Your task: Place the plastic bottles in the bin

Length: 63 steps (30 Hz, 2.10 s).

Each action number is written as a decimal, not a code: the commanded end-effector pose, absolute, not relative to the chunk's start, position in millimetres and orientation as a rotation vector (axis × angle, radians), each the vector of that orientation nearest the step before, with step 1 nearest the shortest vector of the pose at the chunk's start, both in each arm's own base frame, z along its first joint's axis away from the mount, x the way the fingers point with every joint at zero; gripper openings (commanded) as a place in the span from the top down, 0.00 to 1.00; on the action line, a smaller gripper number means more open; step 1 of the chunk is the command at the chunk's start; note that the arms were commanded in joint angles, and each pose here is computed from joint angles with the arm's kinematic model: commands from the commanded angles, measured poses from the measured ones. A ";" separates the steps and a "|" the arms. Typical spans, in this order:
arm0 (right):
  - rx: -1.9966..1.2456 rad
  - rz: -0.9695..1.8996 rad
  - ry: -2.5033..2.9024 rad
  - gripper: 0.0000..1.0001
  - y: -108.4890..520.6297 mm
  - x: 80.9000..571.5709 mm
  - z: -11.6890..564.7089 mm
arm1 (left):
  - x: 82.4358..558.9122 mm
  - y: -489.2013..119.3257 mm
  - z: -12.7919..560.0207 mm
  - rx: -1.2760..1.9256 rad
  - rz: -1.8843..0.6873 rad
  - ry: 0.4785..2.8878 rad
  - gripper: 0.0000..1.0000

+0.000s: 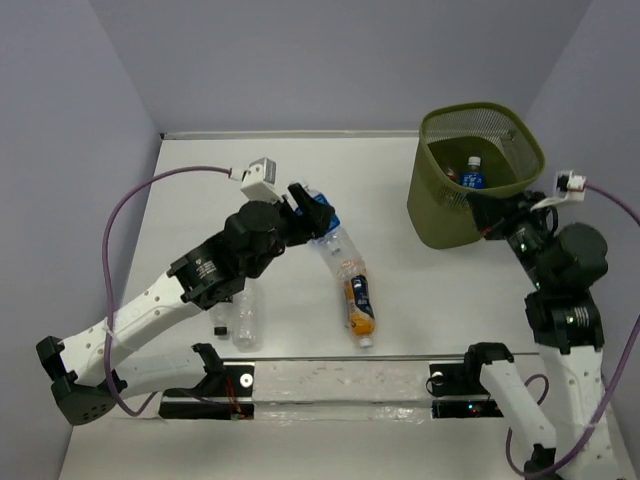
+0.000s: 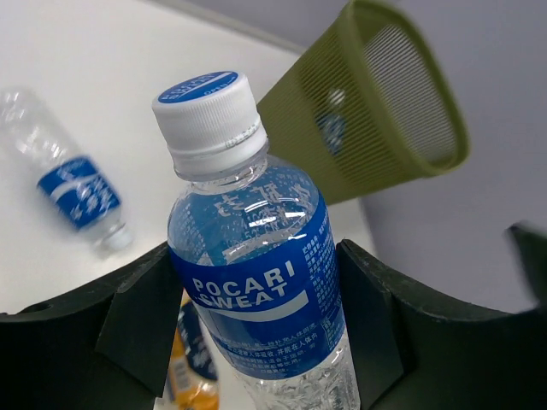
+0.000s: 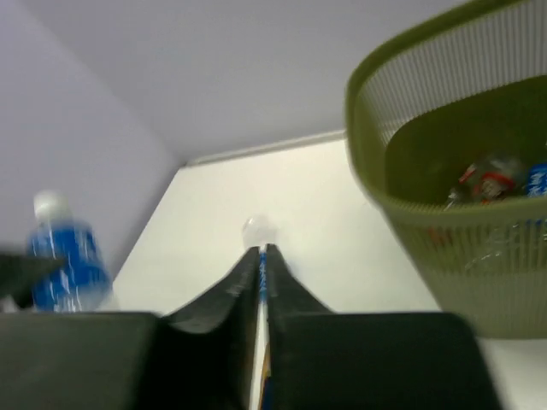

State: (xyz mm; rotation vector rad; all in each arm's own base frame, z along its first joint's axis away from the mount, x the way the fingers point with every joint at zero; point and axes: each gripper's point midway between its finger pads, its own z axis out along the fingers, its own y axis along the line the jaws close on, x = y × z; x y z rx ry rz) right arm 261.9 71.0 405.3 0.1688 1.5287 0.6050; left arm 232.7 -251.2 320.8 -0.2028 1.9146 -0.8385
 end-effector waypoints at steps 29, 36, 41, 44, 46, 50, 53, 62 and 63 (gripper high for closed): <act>0.151 1.040 2.000 1.00 129.6 157.4 176.9 | 427.9 -491.8 518.6 -0.269 -1.069 1.079 0.32; 0.124 1.012 1.981 0.64 127.6 159.8 184.3 | 411.6 -497.9 525.8 -0.092 -1.038 1.107 0.01; 0.109 1.020 1.966 0.40 128.9 160.8 189.7 | 367.8 -430.5 570.0 0.070 -0.854 1.195 0.01; 0.085 1.039 1.950 0.30 131.7 161.9 195.3 | 343.2 -370.1 540.7 0.090 -0.703 1.358 0.01; 0.073 1.054 1.947 0.27 133.9 165.5 196.9 | 324.1 -322.9 489.5 0.075 -0.589 1.530 0.01; 0.075 1.123 1.964 0.23 141.2 172.0 187.3 | 279.9 -250.8 371.3 -0.008 -0.447 1.870 0.01; 0.076 1.150 1.977 0.18 145.4 178.1 183.0 | 237.0 -196.4 281.9 -0.152 -0.346 2.141 0.02; 0.013 1.142 1.999 0.12 171.8 191.2 179.9 | 155.8 -123.1 186.0 -0.370 -0.175 2.472 0.01; -0.011 1.125 2.020 0.12 181.8 191.0 174.3 | 152.0 -121.9 179.8 -0.376 -0.164 2.495 0.01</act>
